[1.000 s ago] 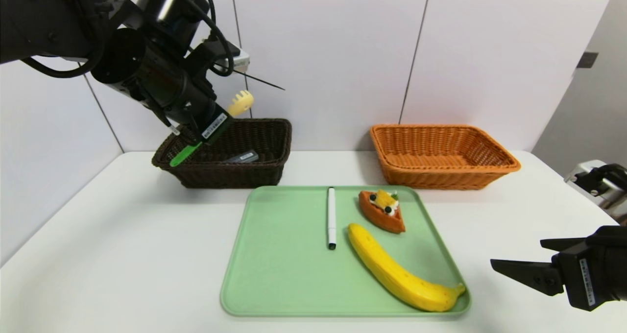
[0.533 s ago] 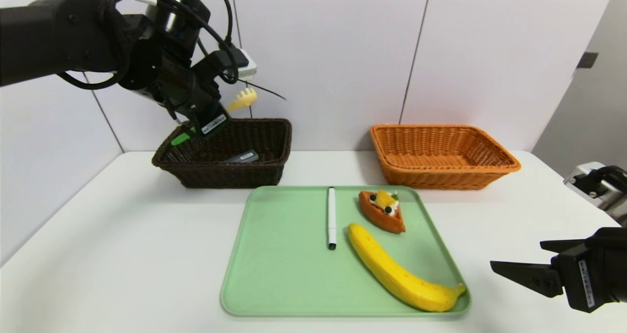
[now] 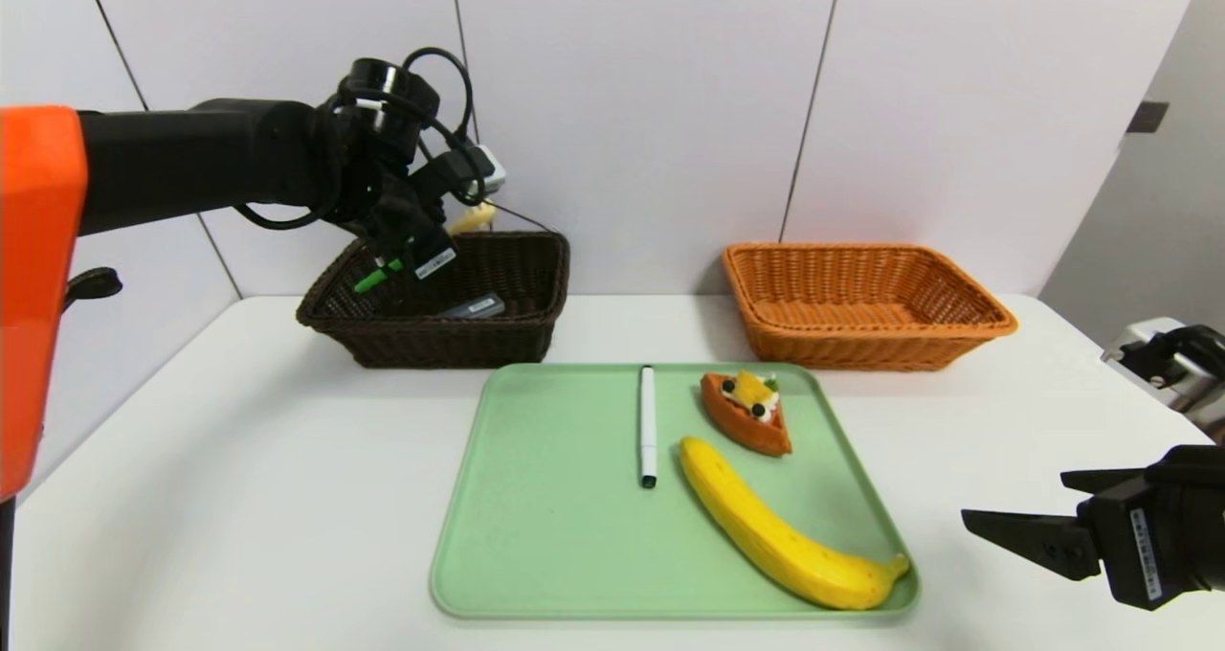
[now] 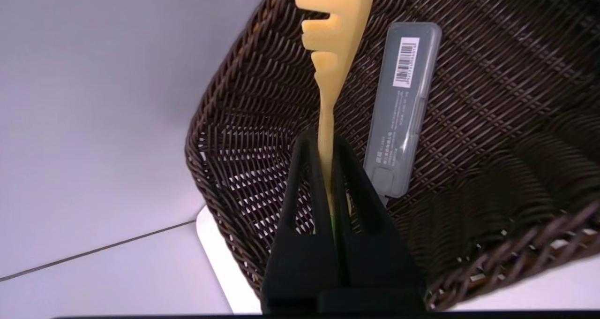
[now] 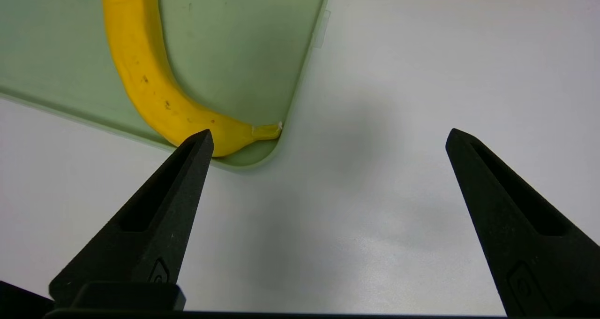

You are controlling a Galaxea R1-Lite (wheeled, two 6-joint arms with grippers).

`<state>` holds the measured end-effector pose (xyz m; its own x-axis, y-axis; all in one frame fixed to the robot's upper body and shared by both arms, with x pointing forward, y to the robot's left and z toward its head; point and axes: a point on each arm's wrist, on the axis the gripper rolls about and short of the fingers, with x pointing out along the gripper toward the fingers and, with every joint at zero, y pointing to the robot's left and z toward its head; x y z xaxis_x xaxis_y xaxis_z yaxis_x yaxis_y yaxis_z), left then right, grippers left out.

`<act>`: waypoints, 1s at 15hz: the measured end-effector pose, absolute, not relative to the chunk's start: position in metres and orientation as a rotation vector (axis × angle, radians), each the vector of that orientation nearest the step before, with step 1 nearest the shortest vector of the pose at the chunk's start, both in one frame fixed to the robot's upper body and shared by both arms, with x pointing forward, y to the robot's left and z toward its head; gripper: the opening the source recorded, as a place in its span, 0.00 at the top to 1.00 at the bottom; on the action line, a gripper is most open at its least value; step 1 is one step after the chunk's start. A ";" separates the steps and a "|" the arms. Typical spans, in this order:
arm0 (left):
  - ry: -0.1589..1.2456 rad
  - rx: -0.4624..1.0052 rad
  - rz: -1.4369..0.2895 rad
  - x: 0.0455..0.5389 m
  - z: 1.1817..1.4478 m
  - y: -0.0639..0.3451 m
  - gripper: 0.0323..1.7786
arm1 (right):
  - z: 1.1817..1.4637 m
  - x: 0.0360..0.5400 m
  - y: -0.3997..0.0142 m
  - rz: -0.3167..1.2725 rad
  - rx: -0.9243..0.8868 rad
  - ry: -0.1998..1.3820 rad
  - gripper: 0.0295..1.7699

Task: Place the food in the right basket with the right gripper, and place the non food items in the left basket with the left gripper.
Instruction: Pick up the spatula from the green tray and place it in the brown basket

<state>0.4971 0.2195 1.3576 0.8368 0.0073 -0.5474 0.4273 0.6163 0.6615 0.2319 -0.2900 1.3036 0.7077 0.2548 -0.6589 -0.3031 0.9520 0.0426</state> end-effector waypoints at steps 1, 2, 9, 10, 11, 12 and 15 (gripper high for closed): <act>0.550 0.882 -0.255 0.502 1.351 0.220 0.97 | 1.304 0.232 -0.290 0.309 -0.071 0.721 0.03; 0.546 0.880 -0.251 0.507 1.346 0.219 0.97 | 1.303 0.232 -0.290 0.309 -0.071 0.722 0.03; 0.544 0.877 -0.247 0.524 1.326 0.217 0.97 | 1.303 0.231 -0.290 0.309 -0.072 0.721 0.03; 0.548 0.877 -0.247 0.525 1.324 0.217 0.97 | 1.303 0.231 -0.290 0.309 -0.072 0.721 0.03; 0.550 0.876 -0.246 0.525 1.323 0.217 0.97 | 1.304 0.231 -0.290 0.308 -0.072 0.721 0.03; 0.553 0.877 -0.247 0.526 1.322 0.217 0.97 | 1.304 0.231 -0.290 0.308 -0.072 0.720 0.03; 0.555 0.862 -0.244 0.527 1.321 0.216 0.67 | 1.304 0.232 -0.290 0.309 -0.071 0.718 0.03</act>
